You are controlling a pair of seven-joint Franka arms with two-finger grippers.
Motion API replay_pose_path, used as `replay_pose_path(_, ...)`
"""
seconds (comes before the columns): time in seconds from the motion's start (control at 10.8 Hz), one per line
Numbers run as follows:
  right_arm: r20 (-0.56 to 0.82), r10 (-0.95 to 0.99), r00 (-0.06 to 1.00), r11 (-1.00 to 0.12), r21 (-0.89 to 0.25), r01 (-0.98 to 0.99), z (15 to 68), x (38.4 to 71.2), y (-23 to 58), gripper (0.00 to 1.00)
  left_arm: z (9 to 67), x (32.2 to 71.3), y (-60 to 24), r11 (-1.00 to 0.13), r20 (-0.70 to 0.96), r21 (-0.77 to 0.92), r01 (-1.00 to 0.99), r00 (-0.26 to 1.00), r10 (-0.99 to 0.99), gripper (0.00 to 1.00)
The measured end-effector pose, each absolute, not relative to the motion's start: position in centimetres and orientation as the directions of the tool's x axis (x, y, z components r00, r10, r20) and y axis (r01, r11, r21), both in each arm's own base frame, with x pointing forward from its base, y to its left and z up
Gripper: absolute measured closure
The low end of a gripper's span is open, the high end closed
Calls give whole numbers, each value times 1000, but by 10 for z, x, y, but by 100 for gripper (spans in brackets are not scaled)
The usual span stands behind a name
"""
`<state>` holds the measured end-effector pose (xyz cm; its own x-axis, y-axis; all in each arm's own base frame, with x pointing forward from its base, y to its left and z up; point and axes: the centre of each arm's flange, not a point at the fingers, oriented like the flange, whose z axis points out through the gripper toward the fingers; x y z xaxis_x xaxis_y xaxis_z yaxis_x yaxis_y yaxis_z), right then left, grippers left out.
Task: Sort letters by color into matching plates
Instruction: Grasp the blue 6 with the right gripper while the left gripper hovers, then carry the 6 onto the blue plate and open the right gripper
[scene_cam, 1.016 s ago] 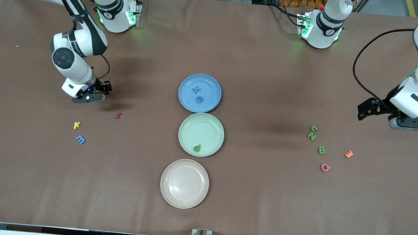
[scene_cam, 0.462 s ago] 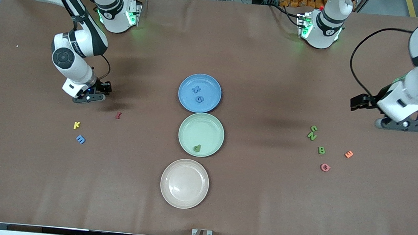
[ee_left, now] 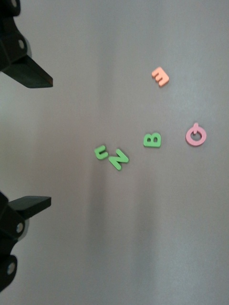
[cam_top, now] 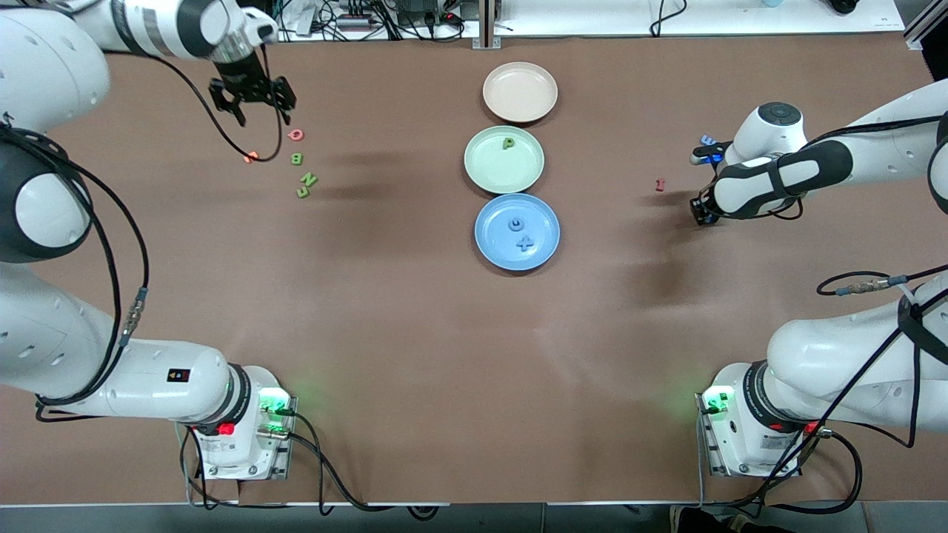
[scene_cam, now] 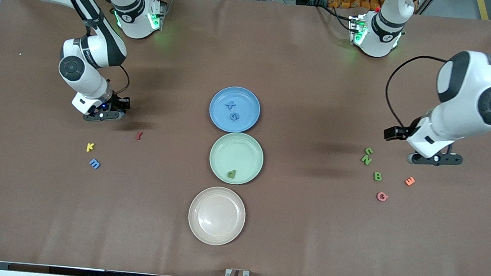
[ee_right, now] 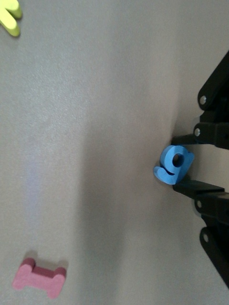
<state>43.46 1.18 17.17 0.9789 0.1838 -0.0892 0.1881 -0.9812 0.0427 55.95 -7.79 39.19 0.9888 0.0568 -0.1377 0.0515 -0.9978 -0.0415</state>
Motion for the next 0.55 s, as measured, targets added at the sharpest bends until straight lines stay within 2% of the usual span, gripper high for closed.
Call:
replay_pose_path(0.37, -87, 185, 979, -981, 42, 190, 172, 435, 12, 66, 318, 550, -87, -996, -151, -40, 76, 985, 81, 0)
replay_pose_path(0.55, -81, 185, 979, -981, 41, 189, 173, 436, 12, 66, 281, 551, -90, -981, -174, -60, 185, 966, 193, 0)
